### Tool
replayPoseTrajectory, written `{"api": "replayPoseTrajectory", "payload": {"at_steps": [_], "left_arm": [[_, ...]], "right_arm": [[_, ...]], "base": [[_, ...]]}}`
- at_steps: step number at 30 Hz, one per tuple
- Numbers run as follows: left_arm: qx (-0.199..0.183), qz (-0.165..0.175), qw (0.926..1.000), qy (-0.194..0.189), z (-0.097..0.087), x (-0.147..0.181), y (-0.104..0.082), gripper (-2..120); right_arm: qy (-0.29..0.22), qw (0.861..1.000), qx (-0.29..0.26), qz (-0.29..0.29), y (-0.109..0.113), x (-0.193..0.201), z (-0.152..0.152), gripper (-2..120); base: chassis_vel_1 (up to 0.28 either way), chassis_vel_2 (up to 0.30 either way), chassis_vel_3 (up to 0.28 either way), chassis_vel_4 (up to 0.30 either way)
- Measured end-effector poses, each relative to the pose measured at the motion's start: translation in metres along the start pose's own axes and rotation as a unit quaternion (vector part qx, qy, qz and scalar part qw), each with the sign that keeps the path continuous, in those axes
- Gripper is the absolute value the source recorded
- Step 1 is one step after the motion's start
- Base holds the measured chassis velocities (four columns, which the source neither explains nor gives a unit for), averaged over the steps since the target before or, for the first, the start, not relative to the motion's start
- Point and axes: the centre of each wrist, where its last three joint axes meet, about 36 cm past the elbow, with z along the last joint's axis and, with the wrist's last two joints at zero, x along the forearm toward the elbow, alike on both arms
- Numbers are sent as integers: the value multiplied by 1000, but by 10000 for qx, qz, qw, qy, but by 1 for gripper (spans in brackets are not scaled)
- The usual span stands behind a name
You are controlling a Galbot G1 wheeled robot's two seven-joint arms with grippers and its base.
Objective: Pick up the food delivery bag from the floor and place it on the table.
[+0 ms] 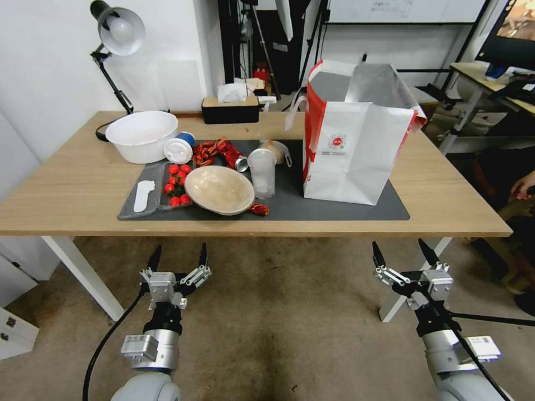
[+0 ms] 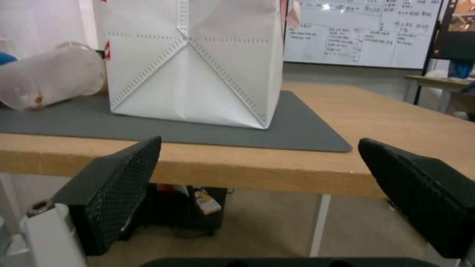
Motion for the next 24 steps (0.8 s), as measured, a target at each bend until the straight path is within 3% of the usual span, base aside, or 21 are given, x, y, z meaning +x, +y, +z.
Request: {"api": "replayPoseTrajectory", "payload": {"at_steps": [24], "left_arm": [[6,-21,10000,-9,-1,1,0,100]], "right_arm": [[139,9999,73,18,3,-2,-3,100]], "base": [[0,0,0,0]]}}
